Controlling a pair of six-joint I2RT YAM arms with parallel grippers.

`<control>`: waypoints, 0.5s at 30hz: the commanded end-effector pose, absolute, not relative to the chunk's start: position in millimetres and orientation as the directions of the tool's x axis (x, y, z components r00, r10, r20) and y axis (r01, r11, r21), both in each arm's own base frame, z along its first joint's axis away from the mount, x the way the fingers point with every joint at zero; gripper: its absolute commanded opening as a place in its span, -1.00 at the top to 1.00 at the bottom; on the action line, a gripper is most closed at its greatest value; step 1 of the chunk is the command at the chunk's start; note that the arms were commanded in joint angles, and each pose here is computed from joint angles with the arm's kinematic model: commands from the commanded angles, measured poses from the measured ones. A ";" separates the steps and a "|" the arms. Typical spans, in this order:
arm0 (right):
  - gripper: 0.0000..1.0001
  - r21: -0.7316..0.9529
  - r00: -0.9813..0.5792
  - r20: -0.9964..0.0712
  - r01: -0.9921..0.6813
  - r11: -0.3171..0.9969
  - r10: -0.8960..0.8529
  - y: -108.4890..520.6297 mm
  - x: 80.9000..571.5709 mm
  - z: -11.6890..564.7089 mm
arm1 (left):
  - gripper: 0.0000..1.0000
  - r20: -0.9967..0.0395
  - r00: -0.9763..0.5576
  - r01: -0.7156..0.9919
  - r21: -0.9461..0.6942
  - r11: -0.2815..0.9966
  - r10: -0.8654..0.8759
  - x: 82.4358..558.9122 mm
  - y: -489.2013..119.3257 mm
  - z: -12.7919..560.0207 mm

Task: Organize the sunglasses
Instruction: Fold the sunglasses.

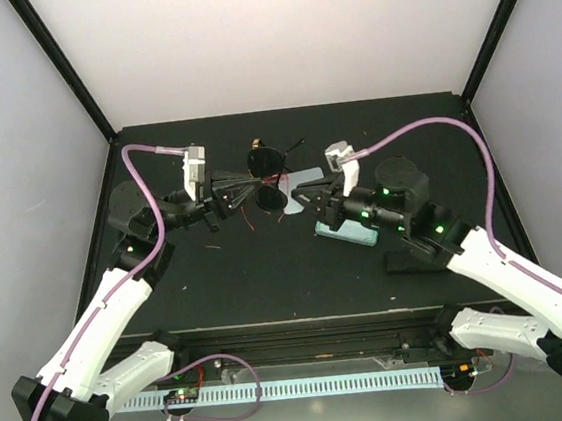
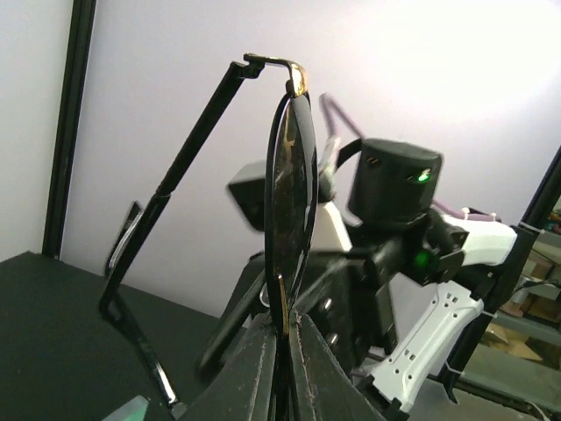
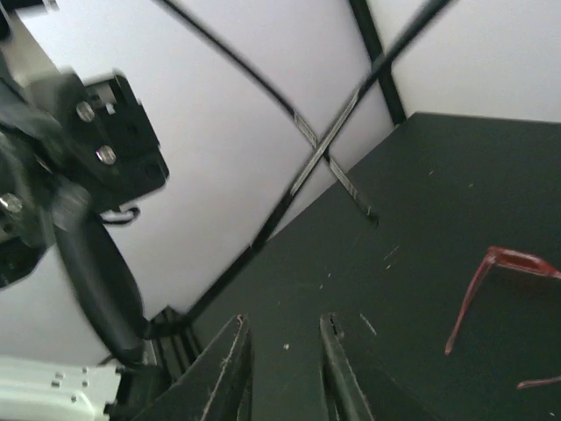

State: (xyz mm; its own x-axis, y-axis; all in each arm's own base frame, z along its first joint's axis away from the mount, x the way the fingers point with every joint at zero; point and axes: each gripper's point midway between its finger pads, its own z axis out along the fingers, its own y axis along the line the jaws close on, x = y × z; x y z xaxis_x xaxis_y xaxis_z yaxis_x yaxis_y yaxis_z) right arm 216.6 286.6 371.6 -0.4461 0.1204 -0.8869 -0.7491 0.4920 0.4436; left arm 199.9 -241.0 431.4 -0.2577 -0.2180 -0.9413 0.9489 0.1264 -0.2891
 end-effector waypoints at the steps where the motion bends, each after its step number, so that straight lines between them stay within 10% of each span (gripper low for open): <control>1: 0.62 0.547 -0.546 -0.831 -0.772 0.323 0.103 314.1 201.1 374.6 | 0.97 -0.946 -0.171 0.975 -0.202 0.090 -0.275 187.6 -238.0 463.9; 15: 0.61 0.565 -0.563 -0.816 -0.824 -0.023 0.129 330.1 161.8 435.8 | 0.97 -0.952 -0.163 0.980 -0.187 0.073 -0.259 187.0 -240.6 459.3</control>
State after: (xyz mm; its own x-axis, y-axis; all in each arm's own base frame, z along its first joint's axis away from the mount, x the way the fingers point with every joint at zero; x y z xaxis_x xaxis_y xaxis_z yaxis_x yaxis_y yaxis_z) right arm 188.1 337.2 394.5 -0.6193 0.1019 -0.7785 -0.7703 0.1129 0.6275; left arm 191.8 -240.1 446.8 -0.2178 -0.2500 -0.9434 0.9657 0.0847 -0.2454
